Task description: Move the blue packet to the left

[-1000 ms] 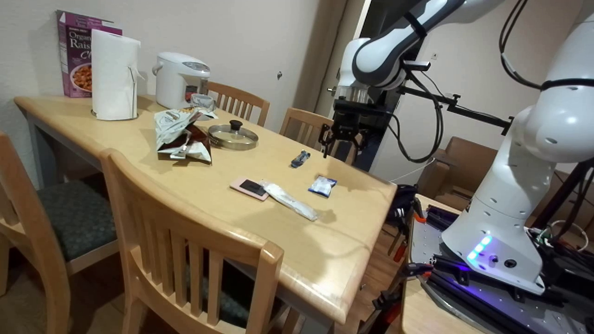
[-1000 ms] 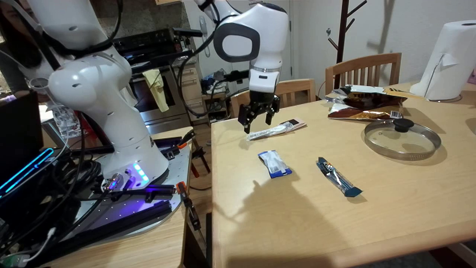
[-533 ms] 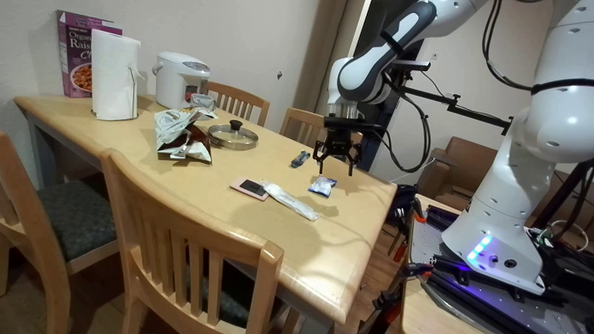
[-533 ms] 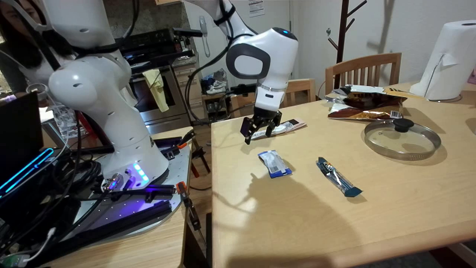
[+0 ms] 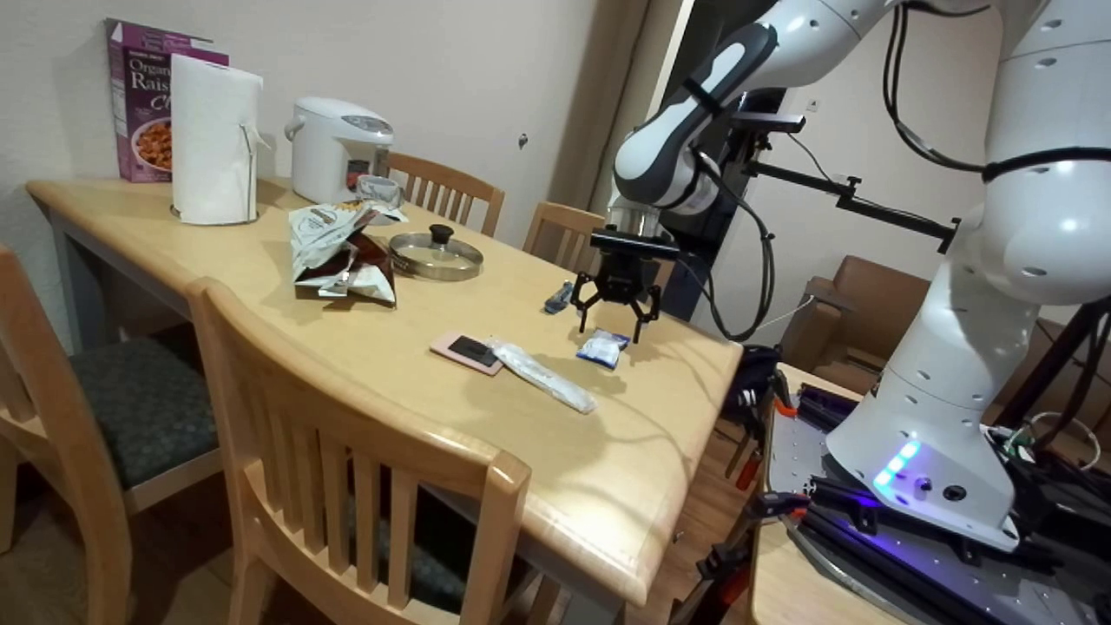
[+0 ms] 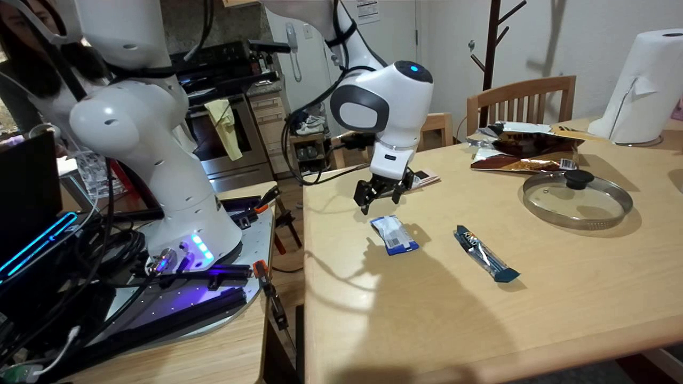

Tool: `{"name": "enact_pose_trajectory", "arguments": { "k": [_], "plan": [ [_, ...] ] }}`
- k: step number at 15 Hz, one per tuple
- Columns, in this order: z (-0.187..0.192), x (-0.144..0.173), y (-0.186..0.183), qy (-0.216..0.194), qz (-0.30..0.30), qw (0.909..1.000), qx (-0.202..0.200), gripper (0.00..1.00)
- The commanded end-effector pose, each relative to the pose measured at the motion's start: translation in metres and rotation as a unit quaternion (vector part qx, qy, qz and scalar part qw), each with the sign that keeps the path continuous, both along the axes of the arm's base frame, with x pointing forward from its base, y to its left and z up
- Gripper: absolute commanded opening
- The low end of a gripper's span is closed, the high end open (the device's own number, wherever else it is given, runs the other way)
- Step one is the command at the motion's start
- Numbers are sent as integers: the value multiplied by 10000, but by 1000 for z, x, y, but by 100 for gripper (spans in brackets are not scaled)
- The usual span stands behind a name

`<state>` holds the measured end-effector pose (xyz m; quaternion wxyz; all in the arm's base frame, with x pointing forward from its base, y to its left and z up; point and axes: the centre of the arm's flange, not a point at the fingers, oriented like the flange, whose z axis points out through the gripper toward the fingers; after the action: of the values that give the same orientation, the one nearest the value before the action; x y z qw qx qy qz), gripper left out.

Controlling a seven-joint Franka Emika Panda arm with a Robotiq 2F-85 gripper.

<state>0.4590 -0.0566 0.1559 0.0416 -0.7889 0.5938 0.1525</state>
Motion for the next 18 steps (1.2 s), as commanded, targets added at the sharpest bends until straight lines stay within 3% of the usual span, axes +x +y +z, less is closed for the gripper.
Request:
{"name": "enact_pose_trajectory", "arguments": {
  "k": [1, 13, 18],
  "plan": [
    [-8, -2, -11, -221, -109, 9993, 271, 100],
    [-14, -3, -26, -151, -326, 9980, -528, 100],
    [-26, -3, -22, 0, -297, 9977, -615, 100]
  ]
}}
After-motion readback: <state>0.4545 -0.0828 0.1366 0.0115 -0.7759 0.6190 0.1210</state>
